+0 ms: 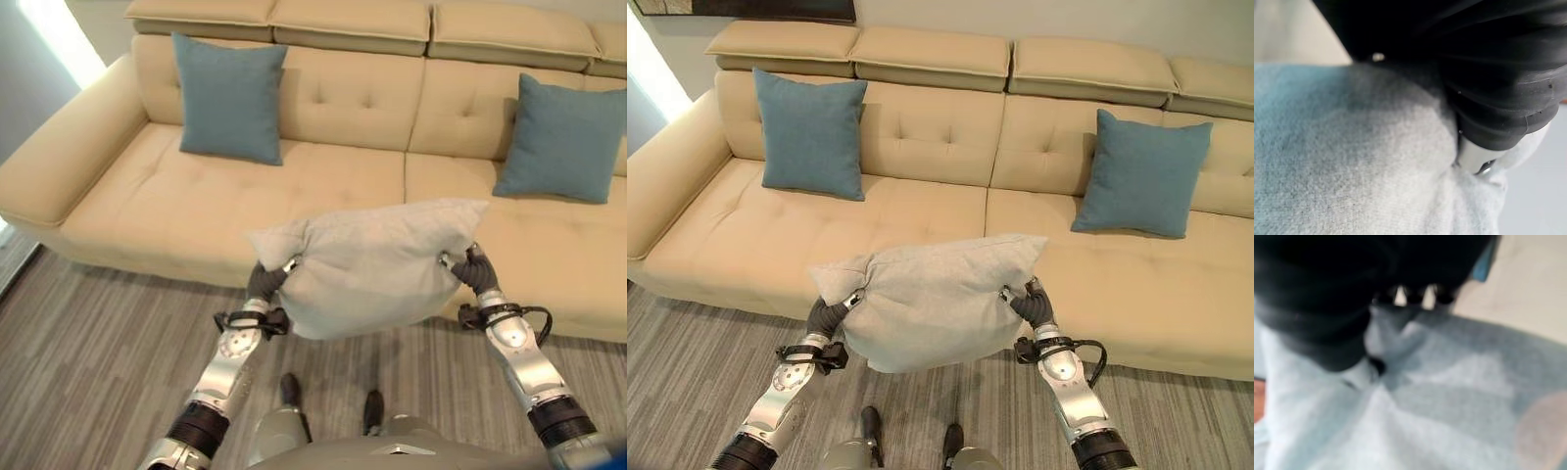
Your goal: Pick up all the scattered cushions and arrange them neatly on the sofa.
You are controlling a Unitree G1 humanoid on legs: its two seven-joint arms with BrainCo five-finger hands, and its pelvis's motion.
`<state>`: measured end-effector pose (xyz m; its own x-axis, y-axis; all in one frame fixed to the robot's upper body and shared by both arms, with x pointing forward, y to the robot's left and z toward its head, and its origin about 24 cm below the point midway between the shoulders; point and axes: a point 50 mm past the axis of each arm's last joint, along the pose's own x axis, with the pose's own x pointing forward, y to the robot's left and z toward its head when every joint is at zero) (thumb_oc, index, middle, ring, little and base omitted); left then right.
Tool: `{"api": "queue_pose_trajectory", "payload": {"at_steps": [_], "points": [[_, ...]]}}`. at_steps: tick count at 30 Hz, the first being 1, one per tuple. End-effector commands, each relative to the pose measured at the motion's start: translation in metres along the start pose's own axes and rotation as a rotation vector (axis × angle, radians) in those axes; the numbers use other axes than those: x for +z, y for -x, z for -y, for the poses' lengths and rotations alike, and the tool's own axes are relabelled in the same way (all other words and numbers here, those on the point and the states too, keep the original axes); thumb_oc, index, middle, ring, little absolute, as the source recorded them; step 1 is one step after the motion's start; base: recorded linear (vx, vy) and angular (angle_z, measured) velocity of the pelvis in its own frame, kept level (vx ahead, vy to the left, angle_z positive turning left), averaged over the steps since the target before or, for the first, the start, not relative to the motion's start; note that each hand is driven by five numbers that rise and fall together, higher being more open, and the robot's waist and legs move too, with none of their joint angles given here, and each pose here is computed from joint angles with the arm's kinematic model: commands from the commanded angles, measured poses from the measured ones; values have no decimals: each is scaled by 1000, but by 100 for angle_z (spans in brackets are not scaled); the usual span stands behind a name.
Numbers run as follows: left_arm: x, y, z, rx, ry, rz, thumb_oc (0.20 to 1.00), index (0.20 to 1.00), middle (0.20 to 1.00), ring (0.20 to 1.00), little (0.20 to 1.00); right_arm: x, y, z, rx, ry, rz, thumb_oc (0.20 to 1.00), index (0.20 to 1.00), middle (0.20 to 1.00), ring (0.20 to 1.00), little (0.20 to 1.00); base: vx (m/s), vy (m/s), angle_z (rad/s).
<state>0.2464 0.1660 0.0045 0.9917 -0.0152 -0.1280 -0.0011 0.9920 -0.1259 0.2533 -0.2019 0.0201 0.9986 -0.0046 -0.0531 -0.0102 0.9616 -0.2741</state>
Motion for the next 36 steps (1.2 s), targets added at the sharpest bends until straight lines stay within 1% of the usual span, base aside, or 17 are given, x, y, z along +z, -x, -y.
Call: {"api": "queue_pose_trajectory", "payload": {"at_steps": [1,9,14,17,19,23,31,35,36], "points": [[52,-16,19,-118,29,245,200,200,200,200,200,47,-12,-6,8,-63,233,200,200,200,200,200,184,220,-32],[61,-16,13,-97,17,282,200,200,200,200,200,58,-22,-19,39,-78,263,200,200,200,200,200,109,164,-15],[58,-14,8,-83,23,273,200,200,200,200,200,64,-28,-20,64,-64,285,200,200,200,200,200,224,0,-48],[53,-14,8,-88,23,259,200,200,200,200,200,60,-24,-17,75,-58,273,200,200,200,200,200,364,-147,14],[53,-16,19,-133,52,260,200,200,200,200,200,55,-19,-5,34,-65,264,200,200,200,200,200,302,-246,54],[53,-17,25,-150,66,252,200,200,200,200,200,55,-16,0,24,-70,261,200,200,200,200,200,164,-150,27],[55,-17,28,-136,78,259,200,200,200,200,200,51,-18,1,17,-47,241,200,200,200,200,200,179,94,-26],[63,-17,29,-161,52,293,200,200,200,200,200,55,-20,6,-16,-34,252,200,200,200,200,200,196,176,-31],[72,-20,28,-154,35,326,200,200,200,200,200,59,-24,7,-27,-24,267,200,200,200,200,200,221,196,-32]]}}
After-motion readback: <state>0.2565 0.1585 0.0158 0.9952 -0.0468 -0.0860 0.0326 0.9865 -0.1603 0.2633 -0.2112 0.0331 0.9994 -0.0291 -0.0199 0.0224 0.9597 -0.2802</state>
